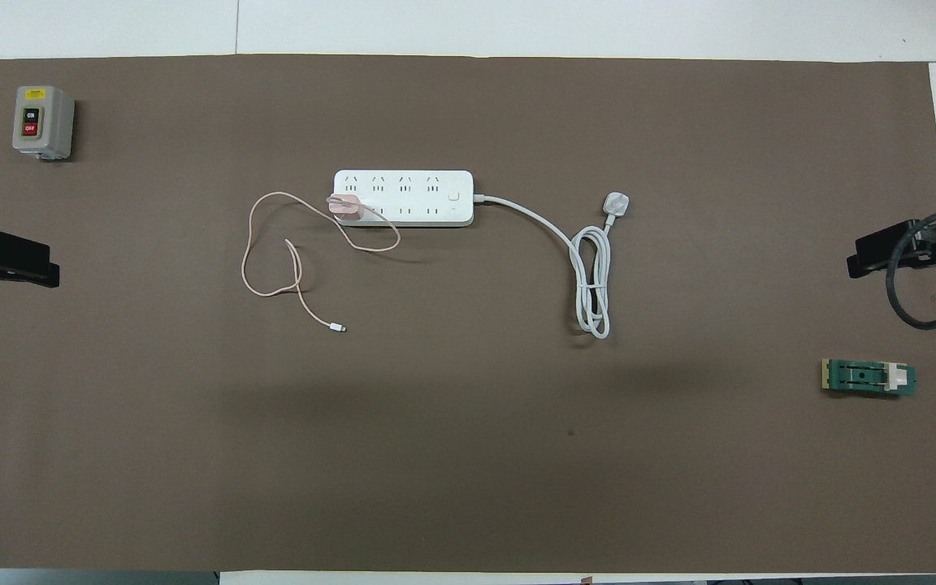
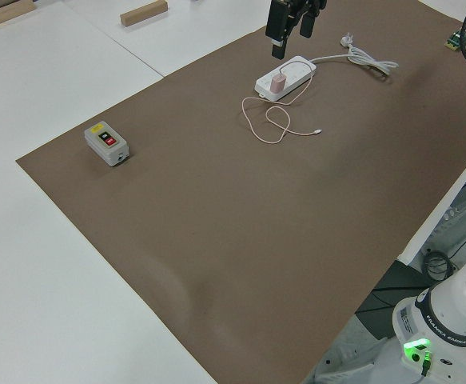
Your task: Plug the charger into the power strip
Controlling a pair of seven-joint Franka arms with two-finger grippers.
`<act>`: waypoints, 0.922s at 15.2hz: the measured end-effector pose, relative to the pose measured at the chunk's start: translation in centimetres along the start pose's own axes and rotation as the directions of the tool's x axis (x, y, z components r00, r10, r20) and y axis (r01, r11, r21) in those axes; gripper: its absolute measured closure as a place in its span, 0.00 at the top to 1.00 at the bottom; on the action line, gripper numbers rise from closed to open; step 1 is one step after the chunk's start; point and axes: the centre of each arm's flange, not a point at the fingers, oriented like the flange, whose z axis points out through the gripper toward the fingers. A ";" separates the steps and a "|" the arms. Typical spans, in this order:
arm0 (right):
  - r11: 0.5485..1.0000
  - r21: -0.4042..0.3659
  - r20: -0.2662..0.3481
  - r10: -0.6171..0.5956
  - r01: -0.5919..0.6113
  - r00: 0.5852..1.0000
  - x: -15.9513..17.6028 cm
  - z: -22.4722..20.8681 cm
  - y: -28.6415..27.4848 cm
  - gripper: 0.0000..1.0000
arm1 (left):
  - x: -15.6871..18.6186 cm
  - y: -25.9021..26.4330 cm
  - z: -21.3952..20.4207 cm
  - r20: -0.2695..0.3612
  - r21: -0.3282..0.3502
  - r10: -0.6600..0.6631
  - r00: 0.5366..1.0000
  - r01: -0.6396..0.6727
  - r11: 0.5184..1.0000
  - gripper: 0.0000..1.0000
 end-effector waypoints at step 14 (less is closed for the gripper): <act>1.000 0.000 0.000 0.000 0.000 1.000 0.0 0.0 0.0 1.00 | 0.0 0.7 0.5 0.004 0.000 0.099 0.995 -0.099 0.995 1.00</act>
